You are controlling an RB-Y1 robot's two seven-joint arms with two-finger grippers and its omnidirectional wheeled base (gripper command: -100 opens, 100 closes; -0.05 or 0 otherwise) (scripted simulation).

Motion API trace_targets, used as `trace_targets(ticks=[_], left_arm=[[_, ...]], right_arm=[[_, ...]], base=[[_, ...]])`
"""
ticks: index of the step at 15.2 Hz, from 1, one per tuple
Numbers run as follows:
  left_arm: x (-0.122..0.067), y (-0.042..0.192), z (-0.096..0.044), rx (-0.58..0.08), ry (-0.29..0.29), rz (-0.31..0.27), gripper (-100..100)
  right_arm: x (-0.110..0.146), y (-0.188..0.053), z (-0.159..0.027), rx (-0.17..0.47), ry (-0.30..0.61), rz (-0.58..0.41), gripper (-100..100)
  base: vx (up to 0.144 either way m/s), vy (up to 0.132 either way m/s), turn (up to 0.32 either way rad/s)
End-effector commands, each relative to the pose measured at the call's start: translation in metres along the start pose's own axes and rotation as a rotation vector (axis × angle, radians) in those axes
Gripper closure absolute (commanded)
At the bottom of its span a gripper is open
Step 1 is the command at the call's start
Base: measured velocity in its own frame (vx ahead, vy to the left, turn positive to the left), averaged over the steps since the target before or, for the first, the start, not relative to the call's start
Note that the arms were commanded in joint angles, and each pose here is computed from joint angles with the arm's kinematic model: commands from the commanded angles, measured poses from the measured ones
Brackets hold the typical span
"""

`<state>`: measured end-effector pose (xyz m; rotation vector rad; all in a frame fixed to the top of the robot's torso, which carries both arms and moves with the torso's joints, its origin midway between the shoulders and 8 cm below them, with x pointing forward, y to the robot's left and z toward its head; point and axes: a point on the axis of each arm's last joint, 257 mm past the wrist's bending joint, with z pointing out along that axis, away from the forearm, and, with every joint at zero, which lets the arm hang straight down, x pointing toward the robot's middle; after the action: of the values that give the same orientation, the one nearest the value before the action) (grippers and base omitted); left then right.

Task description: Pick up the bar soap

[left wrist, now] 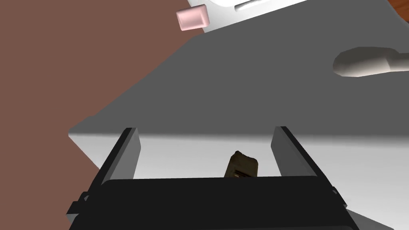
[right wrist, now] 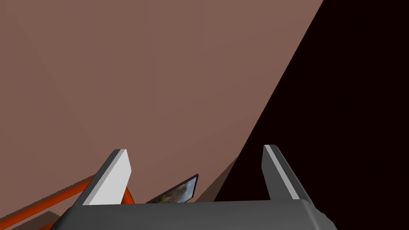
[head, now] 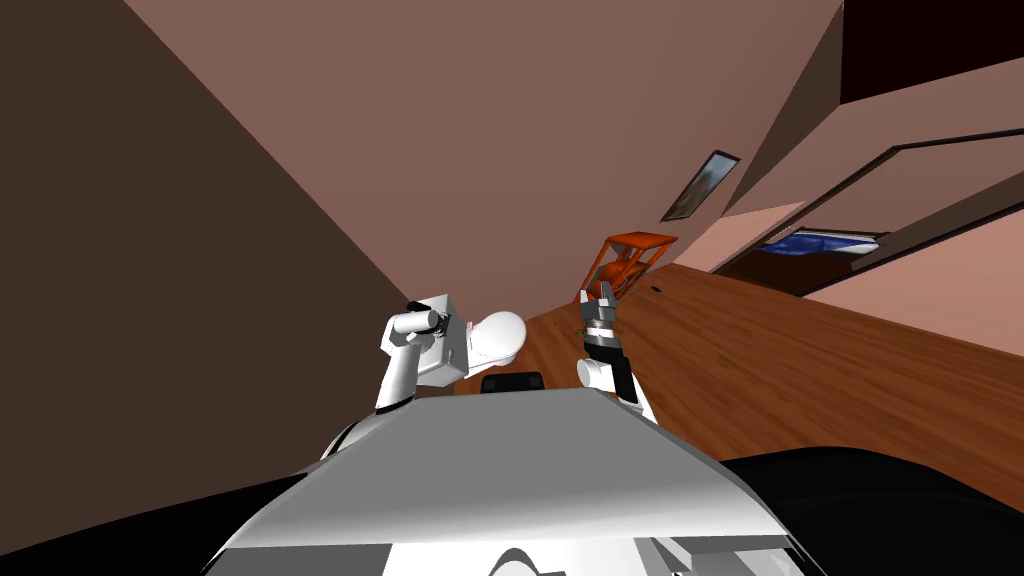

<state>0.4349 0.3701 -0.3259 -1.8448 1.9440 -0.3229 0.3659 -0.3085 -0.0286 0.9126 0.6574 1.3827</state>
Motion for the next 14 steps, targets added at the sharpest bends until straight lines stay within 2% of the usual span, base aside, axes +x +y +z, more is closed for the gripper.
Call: trace_targets(ticks=[1, 14], left_arm=[[0.002, 0.006, 0.000, -0.034, 0.010, -0.001, -100], [0.010, 0.016, -0.019, -0.201, 0.077, -0.013, -100]], right_arm=[[0.000, 0.000, 0.000, 0.000, 0.000, 0.000, 0], [0.000, 0.000, 0.000, 0.000, 0.000, 0.000, 0]], base=[[0.010, 0.016, 0.008], [0.019, 0.021, 0.019]])
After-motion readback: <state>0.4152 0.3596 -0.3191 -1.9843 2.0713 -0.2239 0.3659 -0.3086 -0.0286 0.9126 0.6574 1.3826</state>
